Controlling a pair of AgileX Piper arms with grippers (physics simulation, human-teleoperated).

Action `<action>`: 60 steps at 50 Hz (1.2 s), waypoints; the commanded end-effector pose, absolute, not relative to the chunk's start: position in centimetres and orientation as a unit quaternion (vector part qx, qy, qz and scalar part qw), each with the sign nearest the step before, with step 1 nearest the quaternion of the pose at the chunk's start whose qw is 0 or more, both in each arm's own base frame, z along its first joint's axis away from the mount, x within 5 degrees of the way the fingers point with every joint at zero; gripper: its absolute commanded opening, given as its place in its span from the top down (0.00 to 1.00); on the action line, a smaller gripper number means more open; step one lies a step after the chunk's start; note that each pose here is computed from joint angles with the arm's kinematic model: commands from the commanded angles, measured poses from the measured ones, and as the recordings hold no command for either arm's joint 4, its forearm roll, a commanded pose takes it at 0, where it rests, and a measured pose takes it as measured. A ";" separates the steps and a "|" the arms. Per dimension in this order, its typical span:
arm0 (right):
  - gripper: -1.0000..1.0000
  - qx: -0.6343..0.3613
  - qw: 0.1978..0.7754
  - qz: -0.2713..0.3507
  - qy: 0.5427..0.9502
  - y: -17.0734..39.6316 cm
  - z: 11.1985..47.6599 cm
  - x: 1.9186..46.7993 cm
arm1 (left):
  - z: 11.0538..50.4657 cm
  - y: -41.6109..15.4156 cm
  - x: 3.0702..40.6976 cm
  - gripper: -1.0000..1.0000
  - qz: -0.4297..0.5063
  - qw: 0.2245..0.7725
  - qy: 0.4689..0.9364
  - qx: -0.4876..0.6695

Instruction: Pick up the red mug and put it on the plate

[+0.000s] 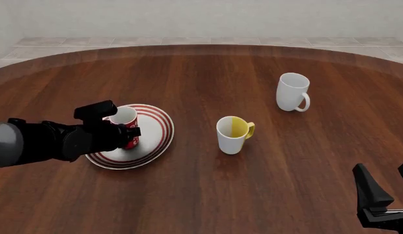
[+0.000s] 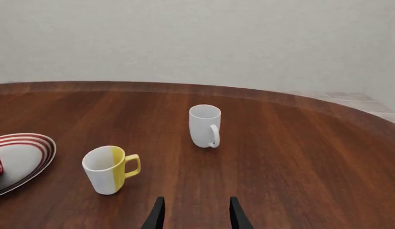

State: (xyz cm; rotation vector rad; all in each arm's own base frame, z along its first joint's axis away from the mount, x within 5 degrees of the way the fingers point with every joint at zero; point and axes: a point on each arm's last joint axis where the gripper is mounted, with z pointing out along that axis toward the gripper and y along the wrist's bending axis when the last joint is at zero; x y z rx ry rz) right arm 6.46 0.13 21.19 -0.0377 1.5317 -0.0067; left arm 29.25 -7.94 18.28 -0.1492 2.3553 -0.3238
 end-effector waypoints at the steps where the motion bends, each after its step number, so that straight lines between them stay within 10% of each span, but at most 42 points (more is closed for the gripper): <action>1: 0.00 -0.017 0.720 -0.003 0.693 0.1 21.2 6.4 | 17.7 -8.9 29.0 1.00 -0.139 0.365 0.918 -0.060; 2: 0.00 -0.017 0.720 -0.002 0.693 0.1 21.2 6.4 | 17.8 -8.7 29.1 0.00 -0.134 0.366 0.920 -0.054; 33: 0.00 -0.019 0.720 -0.003 0.693 0.2 21.2 6.6 | 19.1 -7.7 28.8 0.00 -0.127 0.376 0.916 -0.057; 60: 0.00 -0.010 0.726 0.000 0.687 0.1 21.2 6.0 | 28.7 -6.6 21.6 0.00 -0.132 0.426 0.895 -0.006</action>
